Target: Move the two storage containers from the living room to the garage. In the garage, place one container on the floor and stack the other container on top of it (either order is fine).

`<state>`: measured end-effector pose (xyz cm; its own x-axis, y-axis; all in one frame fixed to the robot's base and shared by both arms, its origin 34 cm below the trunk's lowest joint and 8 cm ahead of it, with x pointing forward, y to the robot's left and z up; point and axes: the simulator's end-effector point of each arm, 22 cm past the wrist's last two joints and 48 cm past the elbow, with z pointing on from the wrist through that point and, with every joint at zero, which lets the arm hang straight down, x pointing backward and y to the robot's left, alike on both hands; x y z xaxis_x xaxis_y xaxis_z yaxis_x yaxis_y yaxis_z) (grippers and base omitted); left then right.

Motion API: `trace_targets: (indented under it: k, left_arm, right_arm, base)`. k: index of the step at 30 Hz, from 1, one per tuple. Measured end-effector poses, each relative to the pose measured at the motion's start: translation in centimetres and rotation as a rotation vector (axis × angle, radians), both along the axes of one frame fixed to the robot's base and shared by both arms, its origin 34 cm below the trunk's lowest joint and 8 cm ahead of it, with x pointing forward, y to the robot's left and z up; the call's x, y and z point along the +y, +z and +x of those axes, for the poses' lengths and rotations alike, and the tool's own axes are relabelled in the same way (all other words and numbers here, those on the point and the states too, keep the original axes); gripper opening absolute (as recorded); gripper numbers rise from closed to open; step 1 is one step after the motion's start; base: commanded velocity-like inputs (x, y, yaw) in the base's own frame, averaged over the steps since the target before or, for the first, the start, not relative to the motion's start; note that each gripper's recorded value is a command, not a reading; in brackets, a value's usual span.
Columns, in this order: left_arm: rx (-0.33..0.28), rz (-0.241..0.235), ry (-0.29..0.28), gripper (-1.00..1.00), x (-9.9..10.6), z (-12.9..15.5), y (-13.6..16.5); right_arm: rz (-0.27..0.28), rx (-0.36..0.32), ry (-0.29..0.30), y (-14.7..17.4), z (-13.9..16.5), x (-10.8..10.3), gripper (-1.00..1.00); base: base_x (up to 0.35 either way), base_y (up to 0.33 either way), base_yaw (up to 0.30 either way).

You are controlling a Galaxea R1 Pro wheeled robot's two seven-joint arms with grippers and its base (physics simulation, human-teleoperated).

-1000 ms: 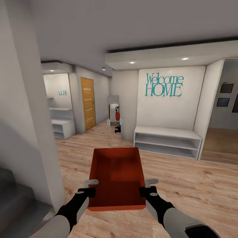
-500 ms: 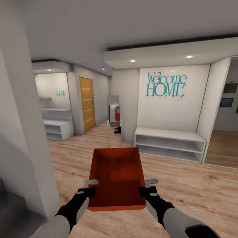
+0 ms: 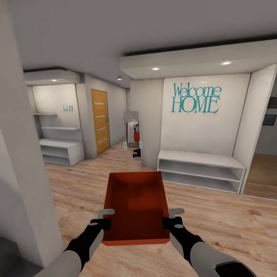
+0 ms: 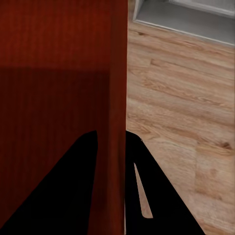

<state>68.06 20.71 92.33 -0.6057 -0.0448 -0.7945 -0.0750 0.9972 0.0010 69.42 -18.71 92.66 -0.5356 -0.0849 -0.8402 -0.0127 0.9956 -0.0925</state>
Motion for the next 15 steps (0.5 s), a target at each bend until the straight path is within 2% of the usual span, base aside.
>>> trace_targets:
  k: [15]
  left_arm:
    - [0.000, 0.000, 0.000, -1.00, -0.02, 0.00, 0.01]
  right_arm:
    - [0.000, 0.000, 0.000, 0.00, 0.00, -0.02, -1.00]
  base:
    - [0.324, 0.000, 0.000]
